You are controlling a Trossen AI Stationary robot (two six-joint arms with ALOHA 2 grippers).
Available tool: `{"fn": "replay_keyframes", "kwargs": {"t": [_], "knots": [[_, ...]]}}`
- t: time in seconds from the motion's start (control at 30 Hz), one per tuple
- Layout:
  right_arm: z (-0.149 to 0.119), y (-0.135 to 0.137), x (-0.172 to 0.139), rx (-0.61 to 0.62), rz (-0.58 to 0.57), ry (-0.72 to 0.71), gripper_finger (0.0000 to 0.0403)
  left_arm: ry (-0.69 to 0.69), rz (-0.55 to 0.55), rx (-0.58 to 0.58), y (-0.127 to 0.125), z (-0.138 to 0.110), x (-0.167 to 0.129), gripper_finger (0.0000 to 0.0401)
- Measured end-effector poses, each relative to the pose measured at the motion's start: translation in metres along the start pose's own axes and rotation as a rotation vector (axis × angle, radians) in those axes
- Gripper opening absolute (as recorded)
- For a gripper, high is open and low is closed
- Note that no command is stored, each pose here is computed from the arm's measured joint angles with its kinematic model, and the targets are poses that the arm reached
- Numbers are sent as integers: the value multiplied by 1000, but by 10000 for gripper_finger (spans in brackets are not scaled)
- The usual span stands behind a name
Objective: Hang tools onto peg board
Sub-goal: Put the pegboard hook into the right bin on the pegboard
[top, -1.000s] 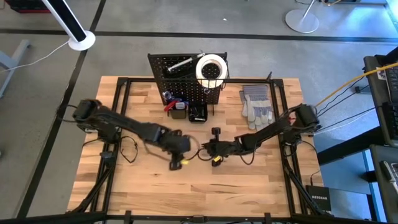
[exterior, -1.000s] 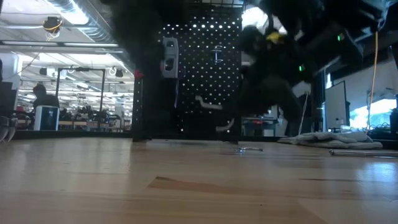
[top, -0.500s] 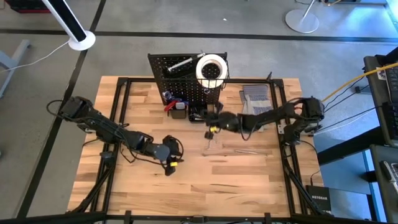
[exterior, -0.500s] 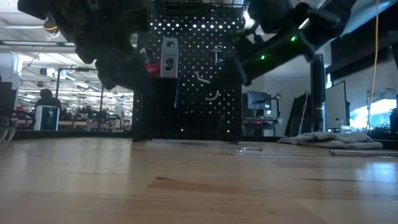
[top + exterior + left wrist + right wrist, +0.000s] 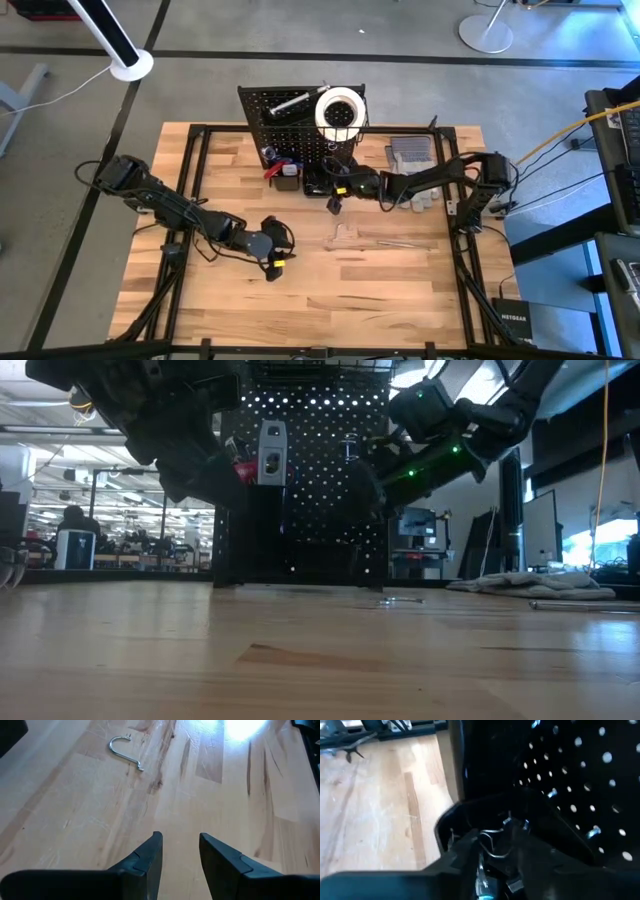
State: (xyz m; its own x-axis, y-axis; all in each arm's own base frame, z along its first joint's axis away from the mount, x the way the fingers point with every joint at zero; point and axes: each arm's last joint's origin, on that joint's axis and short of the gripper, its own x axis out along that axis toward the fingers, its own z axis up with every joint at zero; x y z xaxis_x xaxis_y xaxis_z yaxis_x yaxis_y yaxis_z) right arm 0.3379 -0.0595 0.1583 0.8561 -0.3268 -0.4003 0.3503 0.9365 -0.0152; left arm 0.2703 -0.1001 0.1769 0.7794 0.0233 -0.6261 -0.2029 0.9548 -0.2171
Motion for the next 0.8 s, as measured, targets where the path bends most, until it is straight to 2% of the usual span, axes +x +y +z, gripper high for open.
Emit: {"fn": "replay_keyframes", "kwargs": {"t": [0.17,0.33,0.53,0.67,0.8], "knots": [[8,0,-12,-7,55,48,180,0,0,-18,0,0,0,118],[32,5,-49,-14,206,157,219,0,1,-23,0,0,0,118],[22,33,-76,-86,319,313,222,-40,0,-6,1,5,2,118],[0,51,-75,-156,276,374,215,-105,-18,4,2,11,9,118],[-30,56,-71,-232,166,451,199,-130,-16,-10,4,10,23,118]]}}
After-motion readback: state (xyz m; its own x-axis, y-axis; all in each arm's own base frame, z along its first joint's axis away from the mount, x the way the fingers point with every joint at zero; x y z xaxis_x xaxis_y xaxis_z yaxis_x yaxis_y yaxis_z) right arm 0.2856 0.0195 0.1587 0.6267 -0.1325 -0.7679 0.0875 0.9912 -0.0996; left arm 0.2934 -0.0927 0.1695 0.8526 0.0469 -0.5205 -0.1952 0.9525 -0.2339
